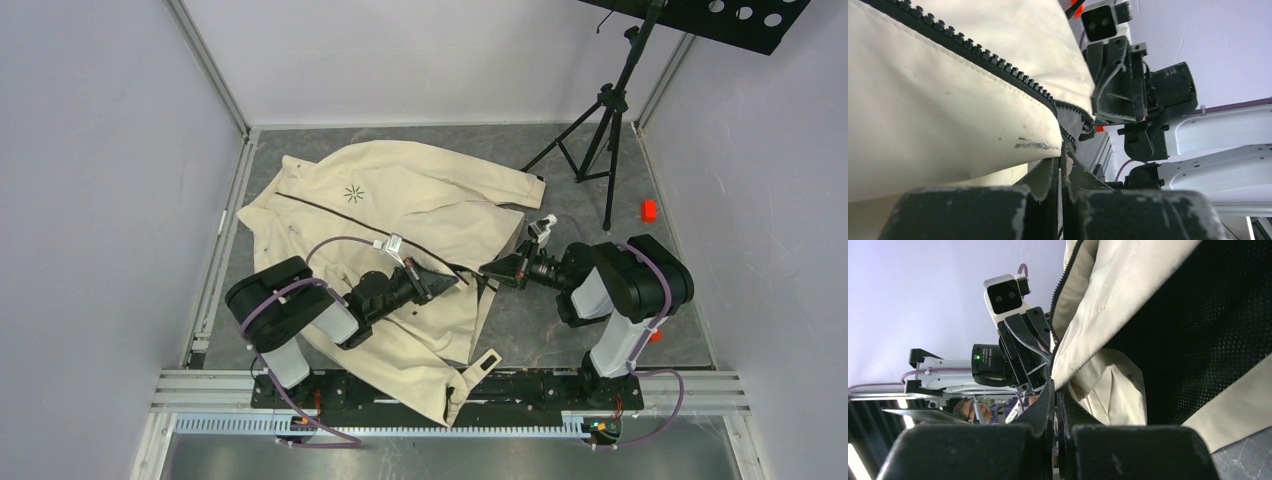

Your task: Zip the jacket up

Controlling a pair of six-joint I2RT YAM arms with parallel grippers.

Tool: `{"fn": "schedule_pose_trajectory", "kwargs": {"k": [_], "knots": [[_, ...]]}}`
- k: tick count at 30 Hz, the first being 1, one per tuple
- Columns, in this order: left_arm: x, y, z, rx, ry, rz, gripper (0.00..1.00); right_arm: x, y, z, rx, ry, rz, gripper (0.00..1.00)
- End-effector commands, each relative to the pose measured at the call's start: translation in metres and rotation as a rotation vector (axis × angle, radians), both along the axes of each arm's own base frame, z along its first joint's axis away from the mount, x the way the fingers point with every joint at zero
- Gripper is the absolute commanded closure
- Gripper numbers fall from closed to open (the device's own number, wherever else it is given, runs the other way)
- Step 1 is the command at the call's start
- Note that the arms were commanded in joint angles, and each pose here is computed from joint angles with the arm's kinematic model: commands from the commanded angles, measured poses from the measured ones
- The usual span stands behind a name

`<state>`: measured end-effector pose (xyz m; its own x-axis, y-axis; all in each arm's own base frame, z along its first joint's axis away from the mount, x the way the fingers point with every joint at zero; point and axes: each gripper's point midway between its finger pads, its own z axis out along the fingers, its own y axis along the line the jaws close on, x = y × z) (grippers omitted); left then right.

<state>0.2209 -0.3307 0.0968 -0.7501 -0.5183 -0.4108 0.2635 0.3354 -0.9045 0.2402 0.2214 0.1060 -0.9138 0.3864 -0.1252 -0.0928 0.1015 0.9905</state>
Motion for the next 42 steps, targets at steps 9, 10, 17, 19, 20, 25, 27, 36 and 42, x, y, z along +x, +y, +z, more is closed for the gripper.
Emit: {"fn": "schedule_pose_trajectory", "kwargs": {"k": [9, 10, 17, 19, 20, 25, 27, 36, 42], "knots": [[0.021, -0.001, 0.027, -0.145, -0.074, 0.085, 0.98, -0.006, 0.002, 0.027, 0.055, -0.18, 0.027, 1.0], [0.021, -0.001, 0.026, -0.145, -0.071, 0.086, 0.98, -0.007, 0.002, 0.027, 0.053, -0.178, 0.027, 1.0], [0.023, -0.005, 0.029, -0.158, -0.071, 0.084, 0.98, -0.007, 0.002, 0.028, 0.075, -0.183, 0.019, 1.0], [0.023, -0.006, 0.028, -0.158, -0.065, 0.081, 0.98, -0.008, 0.002, 0.032, 0.095, -0.188, 0.018, 1.0], [0.023, -0.006, 0.028, -0.158, -0.064, 0.08, 0.98, -0.008, 0.002, 0.035, 0.103, -0.192, 0.018, 1.0], [0.023, -0.004, 0.026, -0.155, -0.062, 0.088, 0.98, -0.008, 0.001, 0.038, 0.119, -0.196, 0.015, 1.0], [0.023, -0.001, 0.024, -0.15, -0.057, 0.097, 0.98, -0.008, 0.0, 0.042, 0.128, -0.202, 0.012, 1.0], [0.023, 0.002, 0.012, -0.143, -0.008, 0.116, 0.98, -0.008, 0.0, 0.05, 0.144, -0.223, 0.015, 1.0], [0.023, 0.002, 0.012, -0.14, -0.009, 0.119, 0.98, -0.008, 0.0, 0.05, 0.145, -0.226, 0.015, 1.0]]}}
